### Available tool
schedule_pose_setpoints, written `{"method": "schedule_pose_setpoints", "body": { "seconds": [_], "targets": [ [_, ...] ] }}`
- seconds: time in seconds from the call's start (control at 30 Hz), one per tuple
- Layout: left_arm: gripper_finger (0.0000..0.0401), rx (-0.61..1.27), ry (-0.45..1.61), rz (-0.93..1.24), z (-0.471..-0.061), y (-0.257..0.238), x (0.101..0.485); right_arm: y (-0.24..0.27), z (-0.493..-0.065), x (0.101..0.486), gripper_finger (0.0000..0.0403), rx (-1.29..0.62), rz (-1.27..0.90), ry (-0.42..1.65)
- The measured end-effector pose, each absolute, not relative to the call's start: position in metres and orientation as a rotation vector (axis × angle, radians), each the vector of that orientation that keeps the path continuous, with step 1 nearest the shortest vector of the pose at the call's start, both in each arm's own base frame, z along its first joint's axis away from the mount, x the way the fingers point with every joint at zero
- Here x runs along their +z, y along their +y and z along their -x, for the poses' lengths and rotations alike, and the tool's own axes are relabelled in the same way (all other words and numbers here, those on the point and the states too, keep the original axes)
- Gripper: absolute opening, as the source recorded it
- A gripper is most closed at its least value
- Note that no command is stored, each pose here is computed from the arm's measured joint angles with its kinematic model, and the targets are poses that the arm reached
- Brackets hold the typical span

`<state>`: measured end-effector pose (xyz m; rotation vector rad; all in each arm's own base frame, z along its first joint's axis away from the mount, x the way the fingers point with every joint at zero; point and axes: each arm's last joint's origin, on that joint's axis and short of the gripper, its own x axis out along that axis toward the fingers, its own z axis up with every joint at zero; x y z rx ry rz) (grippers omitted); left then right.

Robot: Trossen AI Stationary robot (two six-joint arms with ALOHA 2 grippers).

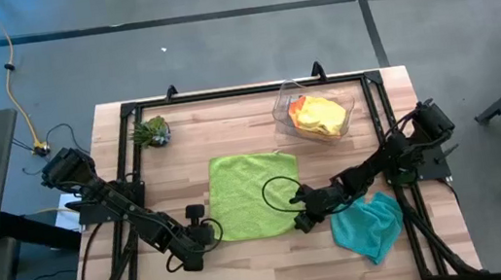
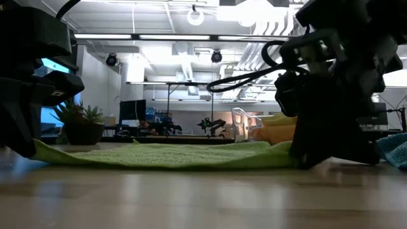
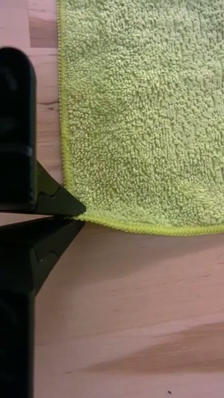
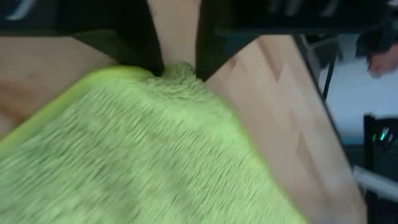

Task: Fold microfiber towels
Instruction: Fold the green microfiber towel

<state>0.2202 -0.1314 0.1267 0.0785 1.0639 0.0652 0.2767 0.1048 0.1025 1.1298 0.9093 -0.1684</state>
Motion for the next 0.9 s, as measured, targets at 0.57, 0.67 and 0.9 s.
{"method": "schedule_pose_setpoints", "body": {
  "seconds": [0.57,0.67,0.9],
  "targets": [
    [0.0,0.039,1.09,0.012,-0.219,-0.133,0.129,0.114,-0.273,0.115,0.0002,-0.037,-1.163,0.947],
    [0.0,0.029,1.083,0.025,-0.217,-0.132,0.136,0.118,-0.27,0.123,0.0001,0.023,-1.154,0.949],
    [0.0,-0.029,1.046,0.073,-0.214,-0.123,0.158,0.12,-0.267,0.144,0.0001,0.179,-1.151,0.953]
  ]
}}
